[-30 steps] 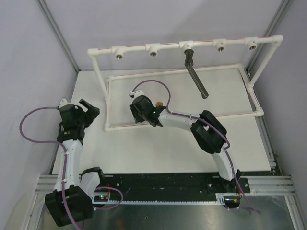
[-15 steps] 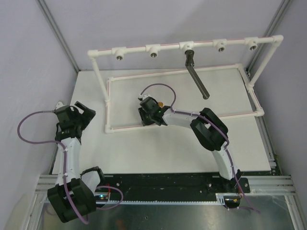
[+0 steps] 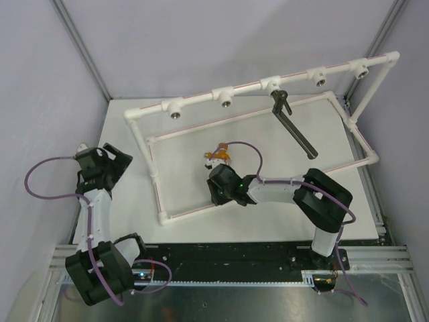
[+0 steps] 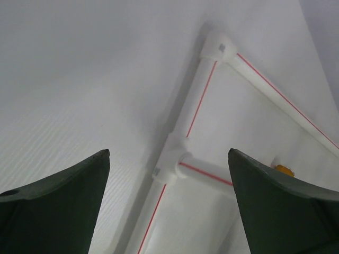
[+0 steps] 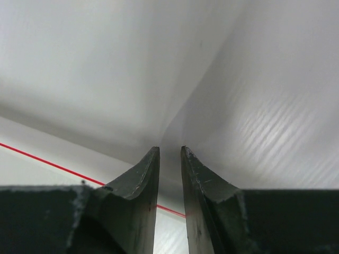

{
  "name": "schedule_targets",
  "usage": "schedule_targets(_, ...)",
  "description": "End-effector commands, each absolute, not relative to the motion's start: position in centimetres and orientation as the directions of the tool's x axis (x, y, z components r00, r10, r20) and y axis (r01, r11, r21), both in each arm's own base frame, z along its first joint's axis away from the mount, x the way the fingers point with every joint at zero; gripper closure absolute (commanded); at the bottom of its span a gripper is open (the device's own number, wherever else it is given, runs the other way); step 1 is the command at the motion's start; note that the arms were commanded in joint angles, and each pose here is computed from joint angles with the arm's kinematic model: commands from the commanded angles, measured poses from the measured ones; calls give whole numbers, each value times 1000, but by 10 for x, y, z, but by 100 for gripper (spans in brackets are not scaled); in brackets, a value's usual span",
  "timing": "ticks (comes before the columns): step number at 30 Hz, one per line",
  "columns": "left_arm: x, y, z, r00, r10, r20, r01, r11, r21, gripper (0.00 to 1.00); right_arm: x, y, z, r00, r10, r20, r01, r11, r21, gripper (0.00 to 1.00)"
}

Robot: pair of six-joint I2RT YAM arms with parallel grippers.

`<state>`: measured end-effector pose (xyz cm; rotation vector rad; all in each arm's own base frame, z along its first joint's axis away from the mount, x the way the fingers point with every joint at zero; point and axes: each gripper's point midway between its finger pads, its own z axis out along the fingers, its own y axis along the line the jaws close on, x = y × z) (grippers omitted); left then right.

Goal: Install the water faucets
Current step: Move the adaptor to the center of the board.

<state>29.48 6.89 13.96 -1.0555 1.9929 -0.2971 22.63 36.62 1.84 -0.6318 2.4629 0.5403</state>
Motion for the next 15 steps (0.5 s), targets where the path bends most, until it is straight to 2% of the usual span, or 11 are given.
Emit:
schedule_targets(1, 306, 61, 165, -305, -757, -577, -486, 645, -590, 4, 146, 298, -29, -856, -420, -301, -486, 852, 195, 73)
schedule_targets(9, 310, 13, 192, -404, -694, -596, -264, 713, -650, 6, 121, 258, -23, -876, -387, -287, -445, 879, 171, 74)
schedule_targets(15, 289, -34, 204, -477, -643, -600, -90, 714, -694, 9, 111, 237, -18, -884, -380, -272, -430, 889, 157, 77)
